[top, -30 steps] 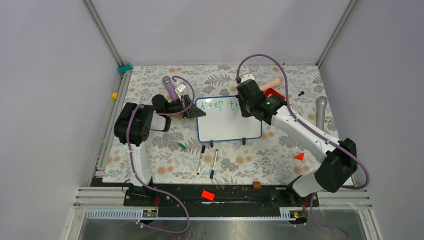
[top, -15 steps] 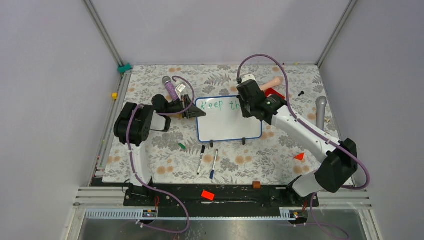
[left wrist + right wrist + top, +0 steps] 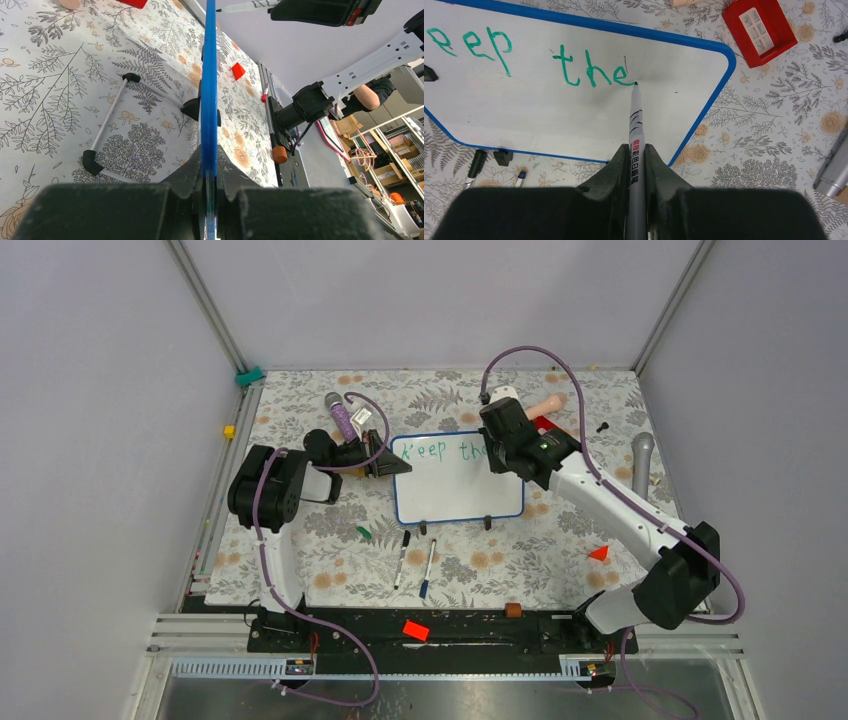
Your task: Write a sentence on the whiteboard
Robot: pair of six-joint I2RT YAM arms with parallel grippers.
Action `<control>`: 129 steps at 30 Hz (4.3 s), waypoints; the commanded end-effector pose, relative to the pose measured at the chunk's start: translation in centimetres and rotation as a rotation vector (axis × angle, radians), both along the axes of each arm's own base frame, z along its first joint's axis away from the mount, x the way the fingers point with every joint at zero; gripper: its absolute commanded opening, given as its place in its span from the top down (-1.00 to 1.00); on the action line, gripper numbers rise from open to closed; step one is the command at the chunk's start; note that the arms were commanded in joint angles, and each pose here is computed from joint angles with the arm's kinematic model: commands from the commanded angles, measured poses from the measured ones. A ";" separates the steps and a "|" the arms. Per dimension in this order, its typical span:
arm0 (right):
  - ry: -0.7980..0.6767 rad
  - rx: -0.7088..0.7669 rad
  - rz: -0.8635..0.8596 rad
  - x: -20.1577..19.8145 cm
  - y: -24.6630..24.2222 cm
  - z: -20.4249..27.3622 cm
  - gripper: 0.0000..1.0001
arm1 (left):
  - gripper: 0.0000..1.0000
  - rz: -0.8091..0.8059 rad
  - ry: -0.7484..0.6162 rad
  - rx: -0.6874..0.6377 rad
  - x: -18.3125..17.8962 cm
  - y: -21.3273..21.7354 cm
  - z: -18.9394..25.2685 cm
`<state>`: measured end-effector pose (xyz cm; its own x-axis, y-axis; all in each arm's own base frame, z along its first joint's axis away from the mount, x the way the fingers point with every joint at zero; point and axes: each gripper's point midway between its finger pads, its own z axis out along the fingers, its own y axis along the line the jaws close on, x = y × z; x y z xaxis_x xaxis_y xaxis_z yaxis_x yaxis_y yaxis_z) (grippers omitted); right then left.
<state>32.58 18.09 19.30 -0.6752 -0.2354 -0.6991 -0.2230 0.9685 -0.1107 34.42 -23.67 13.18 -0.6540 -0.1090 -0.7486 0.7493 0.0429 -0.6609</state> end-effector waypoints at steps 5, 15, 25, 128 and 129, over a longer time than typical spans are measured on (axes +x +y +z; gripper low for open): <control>-0.132 0.138 0.019 -0.6 0.0 5.1 1.00 | 1.00 -0.017 -0.115 -0.013 -0.7 -0.2 2.1; -0.167 0.234 0.057 -1.3 1.0 5.9 1.00 | 1.00 0.059 -0.111 -0.027 0.2 -0.2 2.2; -0.156 0.302 0.085 -1.9 1.9 6.2 1.00 | 1.00 0.135 -0.113 -0.039 1.1 -0.2 2.3; -0.261 0.560 0.203 -1.4 14.2 7.2 1.00 | -0.98 0.383 -0.247 -0.034 2.8 6.5 6.3; -0.277 0.557 0.212 -1.4 14.0 7.5 1.00 | -0.98 0.406 -0.242 -0.037 3.1 6.6 6.3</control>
